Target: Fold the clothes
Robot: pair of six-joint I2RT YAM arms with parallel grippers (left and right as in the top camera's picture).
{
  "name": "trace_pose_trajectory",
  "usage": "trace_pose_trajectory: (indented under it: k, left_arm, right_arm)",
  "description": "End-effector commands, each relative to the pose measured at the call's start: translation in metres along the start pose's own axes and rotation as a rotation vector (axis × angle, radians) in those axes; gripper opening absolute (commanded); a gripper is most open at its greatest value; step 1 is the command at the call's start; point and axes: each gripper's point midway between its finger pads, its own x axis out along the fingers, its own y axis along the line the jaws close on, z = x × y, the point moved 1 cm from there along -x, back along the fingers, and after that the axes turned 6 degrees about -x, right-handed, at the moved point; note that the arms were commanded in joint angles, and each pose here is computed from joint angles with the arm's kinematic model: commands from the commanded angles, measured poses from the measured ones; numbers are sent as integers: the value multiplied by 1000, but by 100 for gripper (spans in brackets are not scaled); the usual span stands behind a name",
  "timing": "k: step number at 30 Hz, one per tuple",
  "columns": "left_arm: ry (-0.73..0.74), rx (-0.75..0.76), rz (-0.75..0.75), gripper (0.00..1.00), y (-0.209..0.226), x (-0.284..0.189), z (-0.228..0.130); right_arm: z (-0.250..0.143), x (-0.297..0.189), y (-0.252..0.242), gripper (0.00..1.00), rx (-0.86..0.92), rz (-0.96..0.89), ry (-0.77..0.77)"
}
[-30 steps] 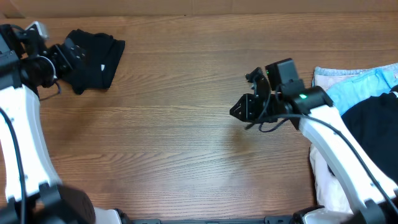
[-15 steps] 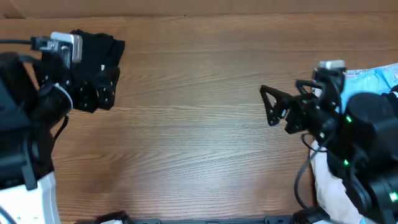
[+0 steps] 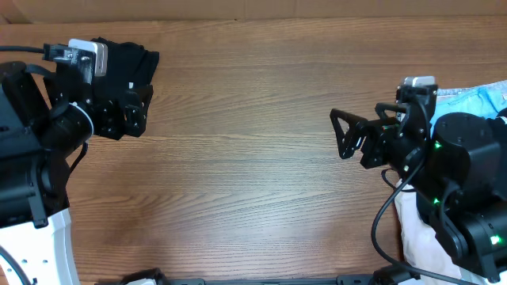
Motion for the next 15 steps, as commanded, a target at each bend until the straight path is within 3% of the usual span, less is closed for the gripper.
trace_pose_trajectory:
  k: [1,10,15]
  left_arm:
    - [13,13,0,100,3,7,1]
    - [77,-20,-5,100,15,31,-7]
    - [115,-39,-9,100,22,46,-13]
  right_arm:
    - [-5,0,2,100,-1,10,31]
    - [1,-23,-3,100,-287,-36,-37]
    - [1,-35,-40,100,-244,-166,-115]
